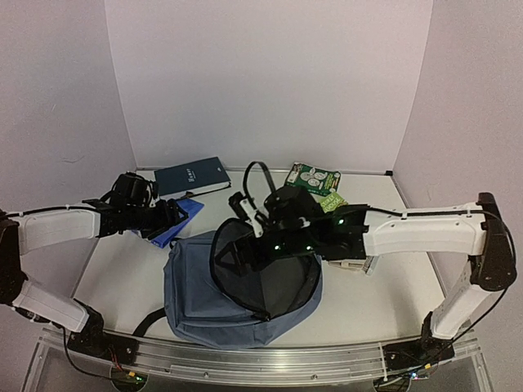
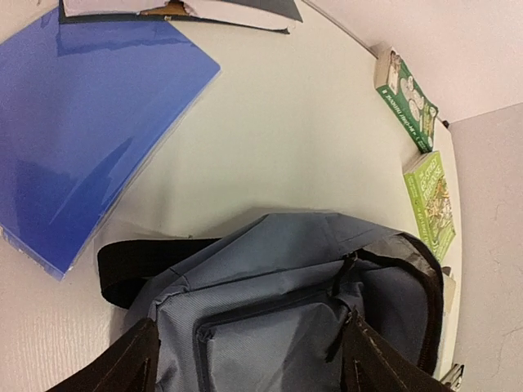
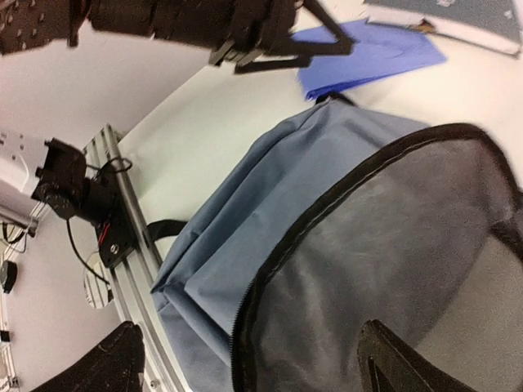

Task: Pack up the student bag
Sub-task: Unzip the student bag at the center of the board, then pick up the book from the center of the board.

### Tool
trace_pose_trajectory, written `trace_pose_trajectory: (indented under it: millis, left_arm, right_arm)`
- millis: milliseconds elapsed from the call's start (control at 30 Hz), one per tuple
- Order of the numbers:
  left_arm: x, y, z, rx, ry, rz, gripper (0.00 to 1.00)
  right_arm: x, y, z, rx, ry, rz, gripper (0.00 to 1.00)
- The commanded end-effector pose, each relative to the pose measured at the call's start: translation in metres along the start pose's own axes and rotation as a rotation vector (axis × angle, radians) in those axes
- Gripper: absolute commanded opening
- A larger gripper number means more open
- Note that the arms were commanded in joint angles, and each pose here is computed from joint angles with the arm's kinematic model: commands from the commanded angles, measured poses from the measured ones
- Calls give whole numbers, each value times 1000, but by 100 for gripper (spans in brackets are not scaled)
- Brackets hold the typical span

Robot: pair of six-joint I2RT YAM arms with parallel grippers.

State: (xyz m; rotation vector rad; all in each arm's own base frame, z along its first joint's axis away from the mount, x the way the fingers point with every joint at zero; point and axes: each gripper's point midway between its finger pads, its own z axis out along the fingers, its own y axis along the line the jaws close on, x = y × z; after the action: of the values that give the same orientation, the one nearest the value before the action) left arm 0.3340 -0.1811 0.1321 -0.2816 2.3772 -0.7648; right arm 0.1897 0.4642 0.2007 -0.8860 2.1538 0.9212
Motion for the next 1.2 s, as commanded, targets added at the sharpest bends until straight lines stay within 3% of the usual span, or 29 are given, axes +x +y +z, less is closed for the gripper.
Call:
trace_pose_trajectory:
  millis: [0, 200, 367, 667, 1067, 1167]
  left_arm:
    - [-12, -33, -22, 97, -4, 54, 80]
    - [14, -90, -24, 295, 88, 82, 94]
    - [46, -104, -2, 283, 213, 115, 98]
    - [74, -108, 14, 341, 319, 85, 99]
    - [97, -104, 32, 324, 370, 50, 57]
    - [100, -95, 36, 283, 368, 33, 41]
  right_arm:
    - [-34, -80, -44, 281, -119, 84, 93]
    - [-27, -210, -98, 531, -168, 292, 98]
    - [8, -313, -132, 644, -163, 481, 98]
    - [62, -415, -171, 671, -180, 711, 98]
    - [104, -464, -154, 615, -124, 794, 88]
    - [103, -469, -146, 585, -127, 791, 83]
